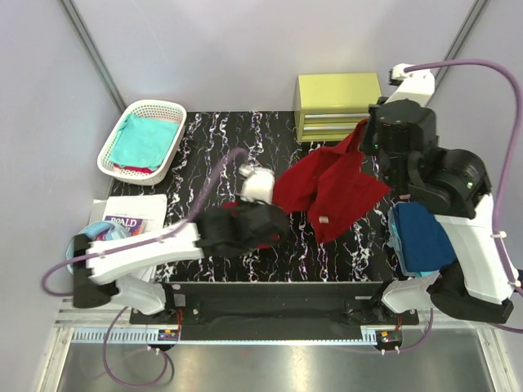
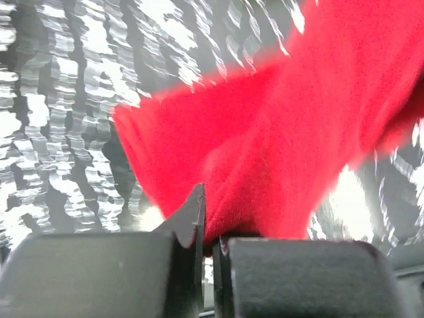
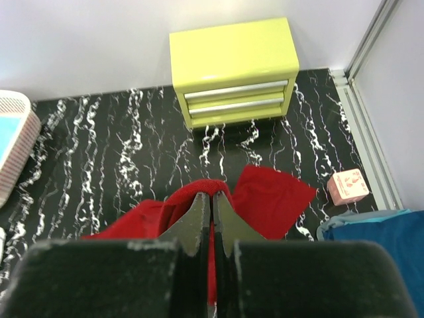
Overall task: Fold and stack the t-shirts
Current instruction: Flatten out the tshirt
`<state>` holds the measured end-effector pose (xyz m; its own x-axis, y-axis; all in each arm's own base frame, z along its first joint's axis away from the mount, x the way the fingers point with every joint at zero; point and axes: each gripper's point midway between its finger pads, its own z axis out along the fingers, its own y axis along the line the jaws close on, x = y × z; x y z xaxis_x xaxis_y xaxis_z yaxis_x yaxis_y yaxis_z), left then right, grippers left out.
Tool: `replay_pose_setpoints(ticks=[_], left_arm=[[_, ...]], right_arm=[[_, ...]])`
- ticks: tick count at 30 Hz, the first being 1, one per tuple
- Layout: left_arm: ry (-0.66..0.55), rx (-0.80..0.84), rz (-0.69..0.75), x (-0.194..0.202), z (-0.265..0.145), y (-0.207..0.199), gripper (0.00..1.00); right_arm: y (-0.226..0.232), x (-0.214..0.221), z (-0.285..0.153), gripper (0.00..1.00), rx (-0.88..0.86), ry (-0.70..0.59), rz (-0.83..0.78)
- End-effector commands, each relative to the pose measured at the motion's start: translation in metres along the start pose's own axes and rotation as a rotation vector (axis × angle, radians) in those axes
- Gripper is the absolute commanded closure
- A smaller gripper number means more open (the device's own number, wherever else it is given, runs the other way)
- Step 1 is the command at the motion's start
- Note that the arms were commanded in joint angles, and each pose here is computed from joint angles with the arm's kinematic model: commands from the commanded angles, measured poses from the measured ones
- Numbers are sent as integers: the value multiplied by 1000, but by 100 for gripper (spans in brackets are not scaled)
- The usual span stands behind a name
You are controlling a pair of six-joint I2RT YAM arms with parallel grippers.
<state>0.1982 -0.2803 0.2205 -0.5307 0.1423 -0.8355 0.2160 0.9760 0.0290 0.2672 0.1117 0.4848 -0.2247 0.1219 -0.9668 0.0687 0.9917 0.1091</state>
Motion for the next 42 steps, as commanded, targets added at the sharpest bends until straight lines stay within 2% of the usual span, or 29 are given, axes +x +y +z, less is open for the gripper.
replay_pose_setpoints(ticks=[1, 6, 12, 16, 18, 19, 24, 28, 34, 38, 42], left_arm=[[-163, -183, -146, -67, -39, 85, 100], [-276, -313, -210, -121, -69, 153, 100], [-338, -482, -259, -155, -84, 215, 100], [-370, -523, -328, -174, -82, 247, 99], [-353, -489, -337, -183, -75, 250, 97], [-332, -524, -342, -184, -66, 260, 97], [-303, -497, -335, -205, -43, 261, 96], [-247, -476, -319, -210, -5, 256, 96], [-125, -450, -283, -202, 56, 256, 97], [-117, -427, -244, -217, 78, 260, 97], [-110, -311, -296, -228, 106, 253, 98]], right_arm=[[14, 1, 15, 100, 7, -26, 29], [21, -1, 23, 100, 12, -36, 47], [25, -10, 23, 100, -2, -55, 63], [19, -24, 22, 100, 25, -94, 50], [10, -35, 18, 100, 54, -129, 36], [8, -43, 16, 100, 62, -157, 50], [-7, -64, 8, 100, 110, -222, 53], [-5, -61, 13, 100, 128, -219, 35], [-5, -52, 39, 100, 198, -205, -15], [-13, -57, 58, 100, 252, -215, -19], [-8, -52, 85, 100, 296, -196, -32]])
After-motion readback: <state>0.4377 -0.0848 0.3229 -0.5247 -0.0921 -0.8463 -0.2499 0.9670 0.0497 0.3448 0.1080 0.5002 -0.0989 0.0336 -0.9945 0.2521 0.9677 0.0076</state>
